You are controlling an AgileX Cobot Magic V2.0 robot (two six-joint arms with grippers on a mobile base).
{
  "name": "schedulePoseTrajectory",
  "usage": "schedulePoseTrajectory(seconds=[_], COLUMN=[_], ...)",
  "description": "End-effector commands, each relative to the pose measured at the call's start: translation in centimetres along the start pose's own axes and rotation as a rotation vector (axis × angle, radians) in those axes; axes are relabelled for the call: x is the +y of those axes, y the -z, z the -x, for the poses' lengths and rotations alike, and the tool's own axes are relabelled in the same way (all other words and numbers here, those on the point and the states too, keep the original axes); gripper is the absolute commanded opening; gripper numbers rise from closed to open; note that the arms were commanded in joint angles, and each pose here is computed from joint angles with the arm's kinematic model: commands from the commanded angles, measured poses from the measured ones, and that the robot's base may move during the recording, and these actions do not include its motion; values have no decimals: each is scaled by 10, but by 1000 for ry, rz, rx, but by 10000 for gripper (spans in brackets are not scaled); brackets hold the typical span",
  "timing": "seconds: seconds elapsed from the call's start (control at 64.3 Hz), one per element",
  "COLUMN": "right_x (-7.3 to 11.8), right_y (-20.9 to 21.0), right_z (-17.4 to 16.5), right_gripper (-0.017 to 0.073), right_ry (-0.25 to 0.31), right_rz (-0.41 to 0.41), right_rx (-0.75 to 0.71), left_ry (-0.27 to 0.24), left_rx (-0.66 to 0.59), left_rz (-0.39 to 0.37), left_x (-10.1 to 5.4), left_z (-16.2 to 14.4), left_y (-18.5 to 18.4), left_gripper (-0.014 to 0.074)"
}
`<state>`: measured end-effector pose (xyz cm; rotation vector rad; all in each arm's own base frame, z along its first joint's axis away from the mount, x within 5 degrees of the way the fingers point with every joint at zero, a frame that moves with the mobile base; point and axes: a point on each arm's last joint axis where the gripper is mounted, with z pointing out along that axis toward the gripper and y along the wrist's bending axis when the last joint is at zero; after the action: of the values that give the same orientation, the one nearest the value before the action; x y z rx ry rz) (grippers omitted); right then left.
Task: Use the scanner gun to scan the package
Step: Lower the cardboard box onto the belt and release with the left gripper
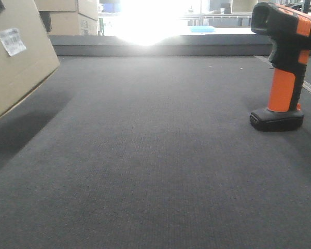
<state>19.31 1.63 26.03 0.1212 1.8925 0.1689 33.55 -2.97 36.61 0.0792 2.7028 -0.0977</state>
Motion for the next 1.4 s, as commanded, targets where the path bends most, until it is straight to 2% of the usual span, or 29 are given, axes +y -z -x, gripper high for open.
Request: schedulePoseTrajectory(seconds=[0.0, 0.233, 0.467, 0.84, 0.887, 0.996, 1.089, 1.104, 1.182, 1.26, 1.384], right_x=[1, 3, -3, -9, -9, -9, -8, -8, -7, -7, -13], right_y=[12, 39, 55, 62, 62, 62, 62, 62, 62, 63, 63], right_z=[6, 21, 29, 36, 36, 36, 36, 36, 36, 37, 34], right_gripper=[-170, -153, -153, -153, -153, -153, -153, -153, -153, -153, -153], right_ry=[52, 117, 112, 104, 104, 104, 104, 104, 125, 165, 155], right_rz=[14, 36, -1, -43, -43, -43, -41, -39, -36, -40, -81], right_rx=[-37, -172, -251, -293, -293, -293, -281, -274, -239, -204, -152], left_ry=[-12, 15, -3, -5, -4, -4, -4, -4, -3, -3, -11], left_rx=[-2, 42, 39, 88, 96, 105, 109, 107, 114, 110, 74], left_rz=[36, 38, 77, 83, 84, 85, 86, 86, 86, 86, 101], left_x=[-11, -17, -14, -13, -13, -13, -13, -13, -13, -13, -12], left_z=[7, 12, 18, 17, 17, 16, 15, 15, 14, 13, 12], left_y=[-7, -33, -52, -67, -67, -67, -67, -66, -65, -58, -41], left_gripper=[-111, -111, -111, -104, -69, 99, 351, 414, 633, 558, 500])
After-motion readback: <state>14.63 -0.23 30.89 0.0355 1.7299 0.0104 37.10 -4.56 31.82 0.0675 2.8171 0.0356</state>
